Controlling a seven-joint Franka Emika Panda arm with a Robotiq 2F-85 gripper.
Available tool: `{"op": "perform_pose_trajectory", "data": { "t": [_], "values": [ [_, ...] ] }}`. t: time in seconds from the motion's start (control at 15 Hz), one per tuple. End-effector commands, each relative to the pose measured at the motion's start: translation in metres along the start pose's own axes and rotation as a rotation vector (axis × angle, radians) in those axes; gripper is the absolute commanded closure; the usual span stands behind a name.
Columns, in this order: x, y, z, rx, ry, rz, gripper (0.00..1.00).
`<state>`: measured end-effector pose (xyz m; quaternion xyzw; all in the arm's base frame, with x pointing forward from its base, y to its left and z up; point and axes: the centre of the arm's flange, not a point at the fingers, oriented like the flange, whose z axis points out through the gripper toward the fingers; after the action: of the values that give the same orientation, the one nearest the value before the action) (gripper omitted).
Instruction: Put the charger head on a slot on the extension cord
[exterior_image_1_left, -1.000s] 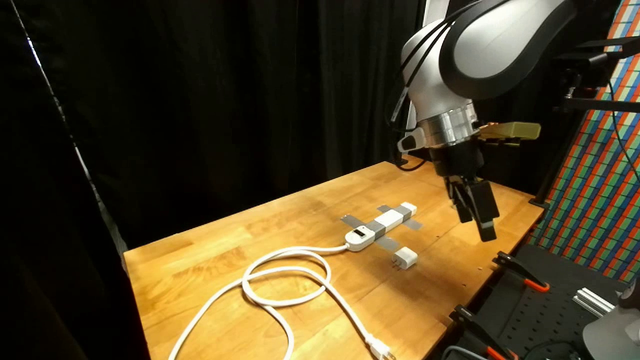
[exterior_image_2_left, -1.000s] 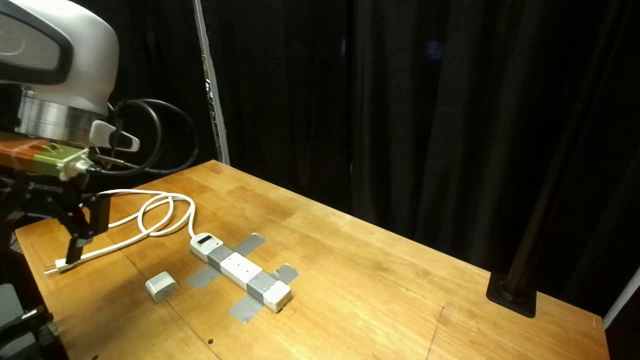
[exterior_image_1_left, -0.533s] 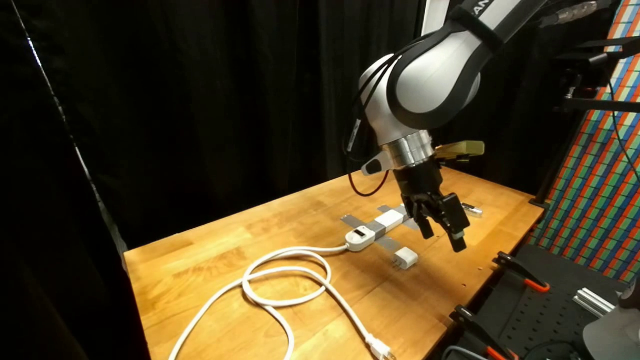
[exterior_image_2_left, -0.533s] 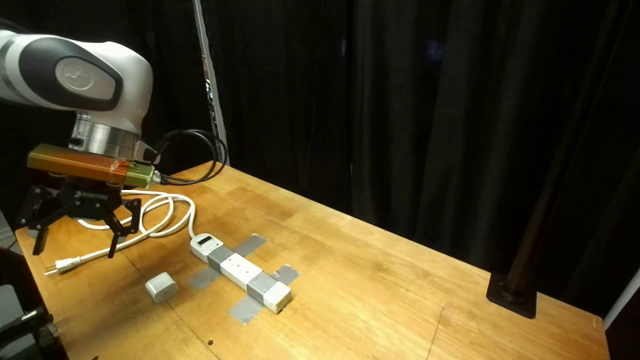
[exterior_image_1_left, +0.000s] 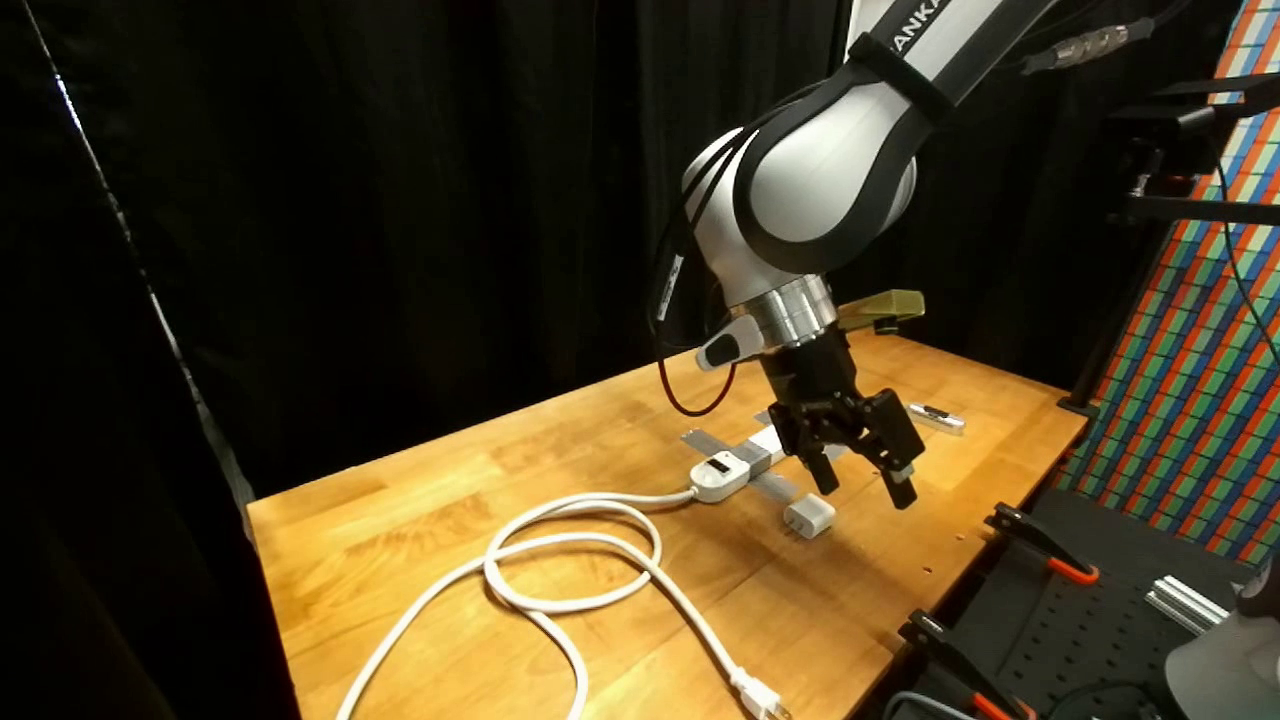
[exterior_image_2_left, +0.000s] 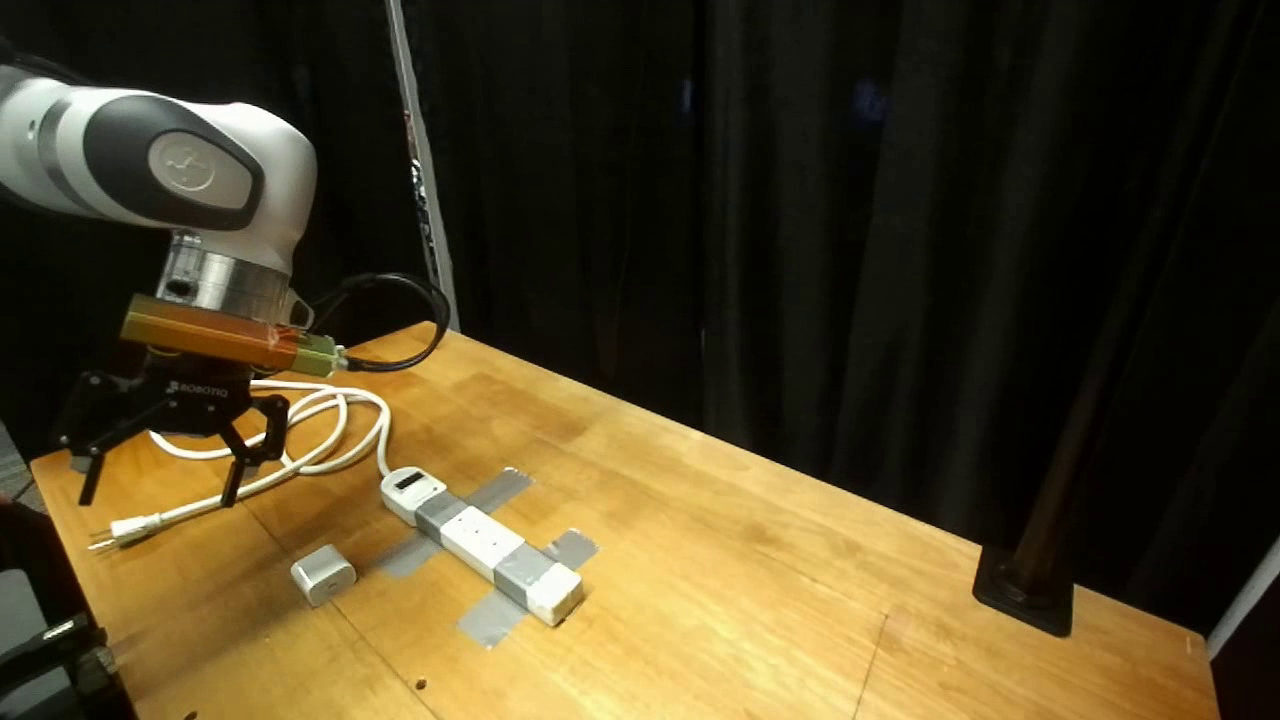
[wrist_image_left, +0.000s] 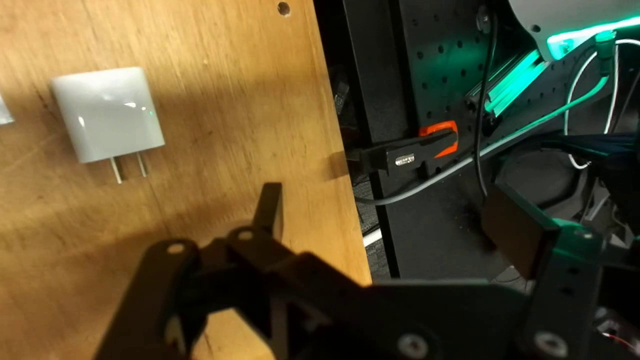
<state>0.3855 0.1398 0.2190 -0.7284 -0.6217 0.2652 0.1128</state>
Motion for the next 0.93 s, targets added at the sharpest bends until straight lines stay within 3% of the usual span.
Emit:
{"op": "perform_pose_trajectory", "data": {
  "t": [0.0,0.2,0.53,0.87],
  "values": [
    [0.0,0.0,0.0,0.001,0.0,-0.002,0.0],
    [-0.011,0.005,-0.012,-0.079,0.16,-0.036,0.0],
    [-0.044,0.01,-0.031,-0.183,0.306,-0.094,0.0],
    [-0.062,0.026,-0.01,-0.322,0.334,-0.066,0.0]
  ]
}}
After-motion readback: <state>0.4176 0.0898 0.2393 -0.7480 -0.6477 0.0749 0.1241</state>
